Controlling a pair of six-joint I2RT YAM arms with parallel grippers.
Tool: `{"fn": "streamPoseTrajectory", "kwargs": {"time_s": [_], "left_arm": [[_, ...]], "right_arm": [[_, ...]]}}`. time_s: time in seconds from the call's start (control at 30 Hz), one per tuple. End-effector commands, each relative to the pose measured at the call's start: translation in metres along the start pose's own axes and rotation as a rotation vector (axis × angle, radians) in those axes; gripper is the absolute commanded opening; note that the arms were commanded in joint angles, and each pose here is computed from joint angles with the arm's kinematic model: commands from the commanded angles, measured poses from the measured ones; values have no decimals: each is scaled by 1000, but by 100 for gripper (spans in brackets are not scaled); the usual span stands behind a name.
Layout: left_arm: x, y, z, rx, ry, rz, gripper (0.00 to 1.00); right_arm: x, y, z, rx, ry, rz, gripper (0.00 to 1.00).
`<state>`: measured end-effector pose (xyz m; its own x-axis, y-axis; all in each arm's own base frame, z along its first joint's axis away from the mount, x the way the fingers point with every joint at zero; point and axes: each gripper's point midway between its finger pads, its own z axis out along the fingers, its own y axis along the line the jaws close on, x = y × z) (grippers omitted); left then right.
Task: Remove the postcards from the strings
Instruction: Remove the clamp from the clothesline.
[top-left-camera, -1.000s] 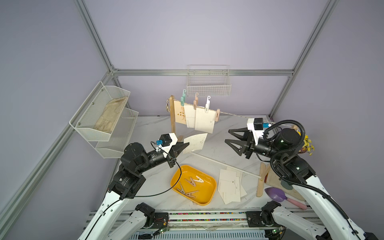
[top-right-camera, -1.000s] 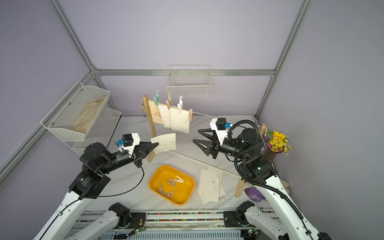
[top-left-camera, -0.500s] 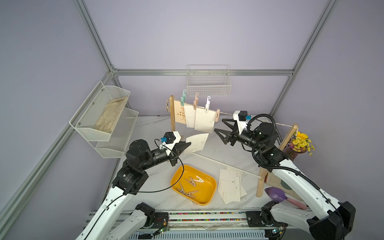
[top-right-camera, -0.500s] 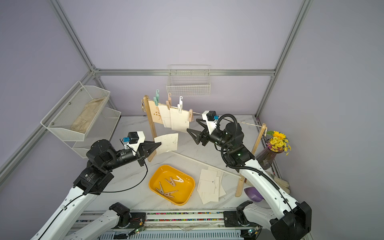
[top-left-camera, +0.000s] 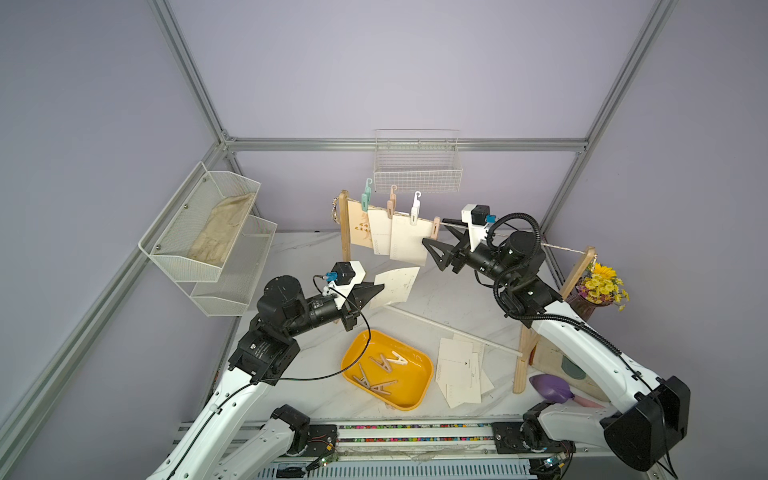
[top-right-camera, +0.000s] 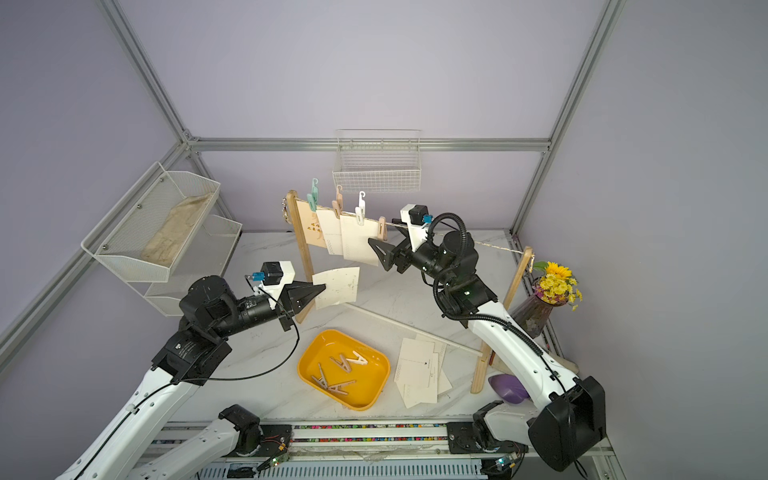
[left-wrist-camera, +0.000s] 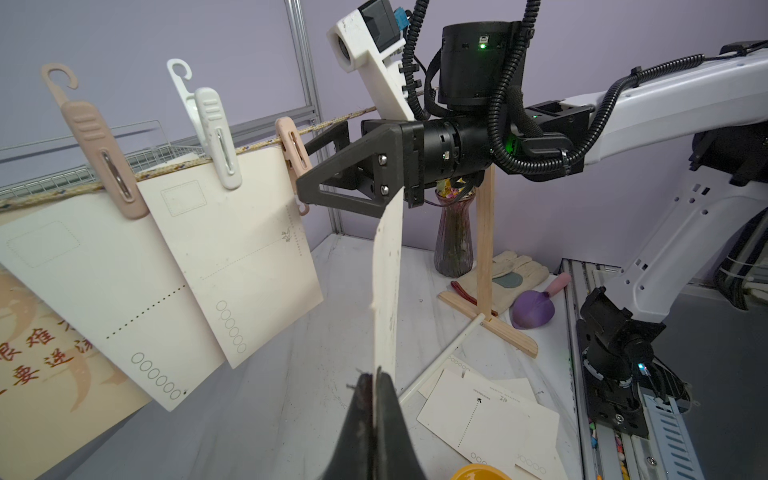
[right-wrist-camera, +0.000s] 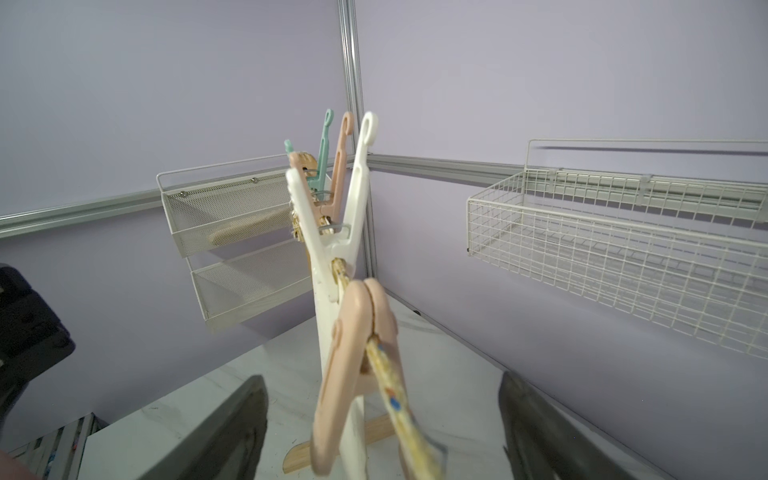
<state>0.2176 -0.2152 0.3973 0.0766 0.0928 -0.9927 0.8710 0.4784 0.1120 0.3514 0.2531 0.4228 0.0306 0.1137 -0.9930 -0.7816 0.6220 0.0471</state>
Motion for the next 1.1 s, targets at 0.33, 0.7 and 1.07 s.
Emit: {"fn": "streamPoseTrajectory", "kwargs": {"time_s": [0.33,0.7,1.07], "left_arm": [[7,0,4,8,-8,18,0],[8,2,5,7,-4,13,0],[7,0,4,12,-7,10,0]], "right_arm": [[-10,13,6,-88,-36,-37,43],[-10,15,2,-90,-27,-57,18],[12,9,-11,-27,28,-54,17]]}}
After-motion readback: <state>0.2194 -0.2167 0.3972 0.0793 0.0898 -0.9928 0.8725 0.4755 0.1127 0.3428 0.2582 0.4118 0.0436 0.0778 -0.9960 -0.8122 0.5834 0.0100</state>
